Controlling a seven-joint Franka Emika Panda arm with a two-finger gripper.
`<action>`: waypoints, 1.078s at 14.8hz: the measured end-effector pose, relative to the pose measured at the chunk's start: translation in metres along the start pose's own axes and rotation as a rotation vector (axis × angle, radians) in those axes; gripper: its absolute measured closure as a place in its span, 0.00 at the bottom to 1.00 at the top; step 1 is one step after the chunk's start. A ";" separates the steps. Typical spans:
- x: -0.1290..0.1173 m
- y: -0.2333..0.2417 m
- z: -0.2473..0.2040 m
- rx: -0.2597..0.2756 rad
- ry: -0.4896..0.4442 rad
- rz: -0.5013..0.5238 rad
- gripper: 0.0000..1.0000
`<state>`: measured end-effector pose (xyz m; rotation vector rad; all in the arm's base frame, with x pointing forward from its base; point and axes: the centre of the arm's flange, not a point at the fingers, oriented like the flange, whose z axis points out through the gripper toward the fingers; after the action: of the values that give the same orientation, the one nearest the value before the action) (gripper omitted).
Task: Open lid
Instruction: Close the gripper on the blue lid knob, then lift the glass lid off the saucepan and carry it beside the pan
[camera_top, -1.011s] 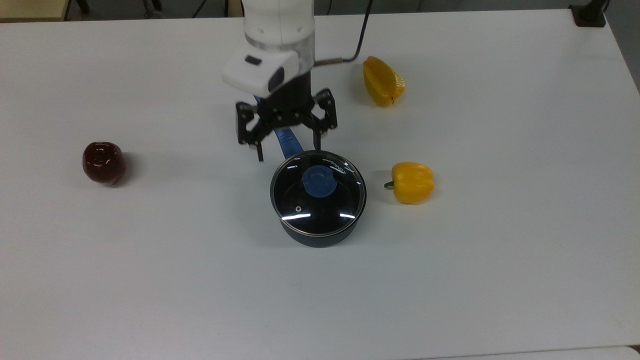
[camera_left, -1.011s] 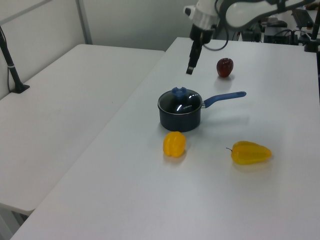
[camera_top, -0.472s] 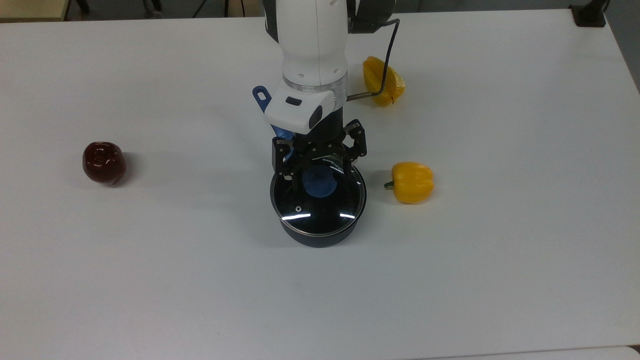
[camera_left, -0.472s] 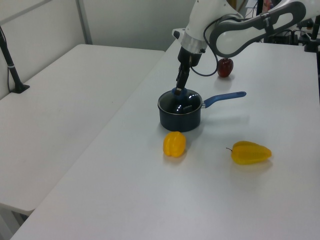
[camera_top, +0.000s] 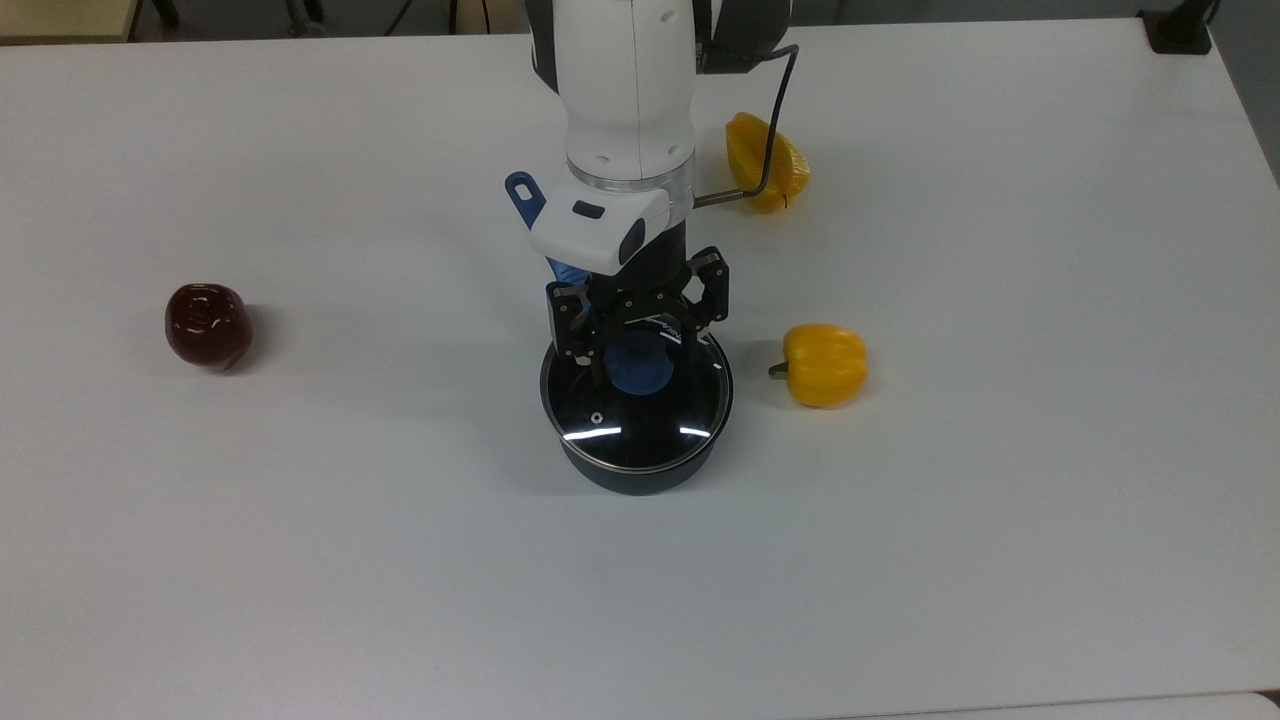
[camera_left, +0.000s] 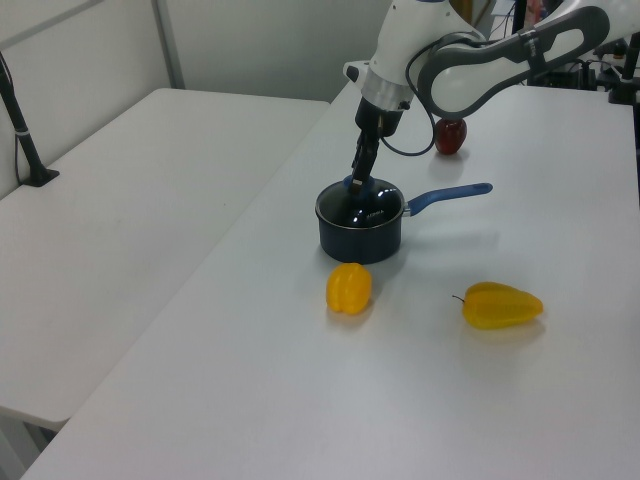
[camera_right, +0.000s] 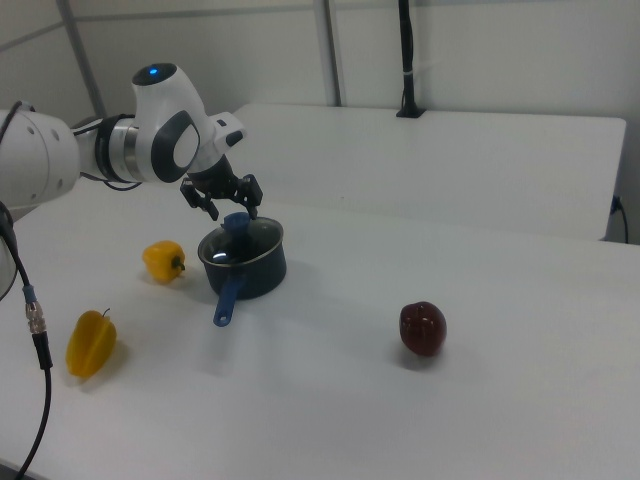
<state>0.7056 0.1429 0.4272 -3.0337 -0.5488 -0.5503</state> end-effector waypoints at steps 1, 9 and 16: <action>0.000 -0.002 0.003 0.002 -0.003 -0.002 0.14; 0.000 -0.004 0.005 0.003 -0.006 -0.006 0.40; 0.002 0.002 -0.030 -0.008 -0.009 0.004 0.40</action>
<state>0.6980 0.1397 0.4560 -3.0454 -0.5421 -0.5402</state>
